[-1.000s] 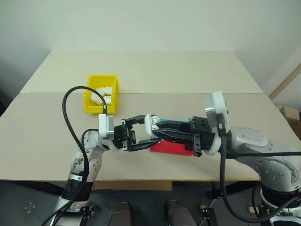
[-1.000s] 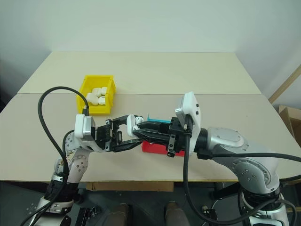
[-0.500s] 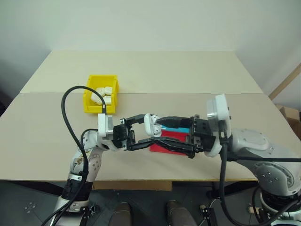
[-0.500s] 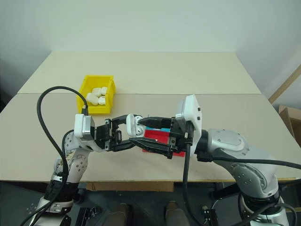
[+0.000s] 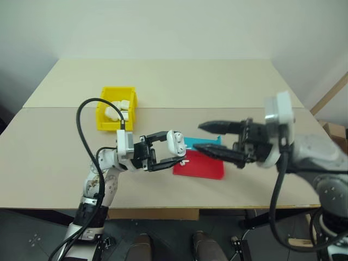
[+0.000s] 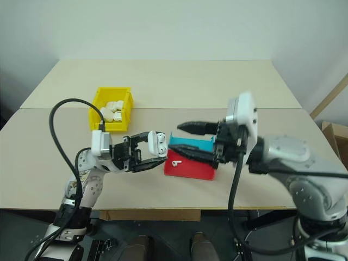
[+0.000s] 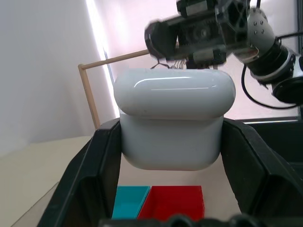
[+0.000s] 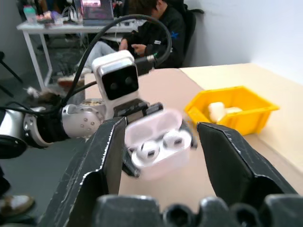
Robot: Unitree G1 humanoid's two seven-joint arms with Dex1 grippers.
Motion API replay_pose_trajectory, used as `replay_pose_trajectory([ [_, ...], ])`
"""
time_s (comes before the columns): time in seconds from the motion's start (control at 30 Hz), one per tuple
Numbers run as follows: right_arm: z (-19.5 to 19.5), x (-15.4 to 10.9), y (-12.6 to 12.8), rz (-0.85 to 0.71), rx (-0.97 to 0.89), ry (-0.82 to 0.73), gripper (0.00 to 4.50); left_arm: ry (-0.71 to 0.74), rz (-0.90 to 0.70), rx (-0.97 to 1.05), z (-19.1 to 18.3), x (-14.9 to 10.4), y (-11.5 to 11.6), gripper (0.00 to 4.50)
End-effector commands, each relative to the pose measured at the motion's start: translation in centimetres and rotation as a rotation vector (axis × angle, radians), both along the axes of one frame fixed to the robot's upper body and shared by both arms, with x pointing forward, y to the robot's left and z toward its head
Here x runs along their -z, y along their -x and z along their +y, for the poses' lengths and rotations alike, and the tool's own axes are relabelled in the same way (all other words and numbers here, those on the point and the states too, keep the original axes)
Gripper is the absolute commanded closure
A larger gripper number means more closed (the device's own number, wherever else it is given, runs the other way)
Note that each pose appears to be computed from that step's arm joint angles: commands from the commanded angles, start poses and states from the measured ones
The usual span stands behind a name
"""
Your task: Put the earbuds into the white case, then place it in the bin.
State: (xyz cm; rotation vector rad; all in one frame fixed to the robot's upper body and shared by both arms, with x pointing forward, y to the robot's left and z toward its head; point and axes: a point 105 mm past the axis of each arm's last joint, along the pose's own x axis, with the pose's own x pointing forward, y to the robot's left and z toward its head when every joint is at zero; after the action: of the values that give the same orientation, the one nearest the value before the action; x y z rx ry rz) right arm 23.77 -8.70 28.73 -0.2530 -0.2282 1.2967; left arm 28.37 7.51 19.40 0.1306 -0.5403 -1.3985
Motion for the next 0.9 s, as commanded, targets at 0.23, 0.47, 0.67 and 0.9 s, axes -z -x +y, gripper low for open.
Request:
replay_pose_trajectory([
  [0.23,2.4,-1.6,-1.0,-0.114,-0.013,0.258,4.45,-0.042,-0.056,-0.043,-1.3,-0.4,-1.4,1.7],
  [0.47,5.5,-2.1,-2.4,-0.194,-0.016,0.401,4.45,-0.12,-0.078,-0.103,-1.8,0.5,-2.6,1.7],
  [0.67,6.2,-0.5,-2.3,-0.239,-0.078,0.51,4.45,-0.115,-0.095,-0.109,-1.8,0.2,-2.6,1.7],
  [0.9,6.5,1.2,-3.0,-0.269,-0.071,0.594,4.45,-0.116,-0.103,-0.109,-1.8,0.3,-2.3,1.7],
])
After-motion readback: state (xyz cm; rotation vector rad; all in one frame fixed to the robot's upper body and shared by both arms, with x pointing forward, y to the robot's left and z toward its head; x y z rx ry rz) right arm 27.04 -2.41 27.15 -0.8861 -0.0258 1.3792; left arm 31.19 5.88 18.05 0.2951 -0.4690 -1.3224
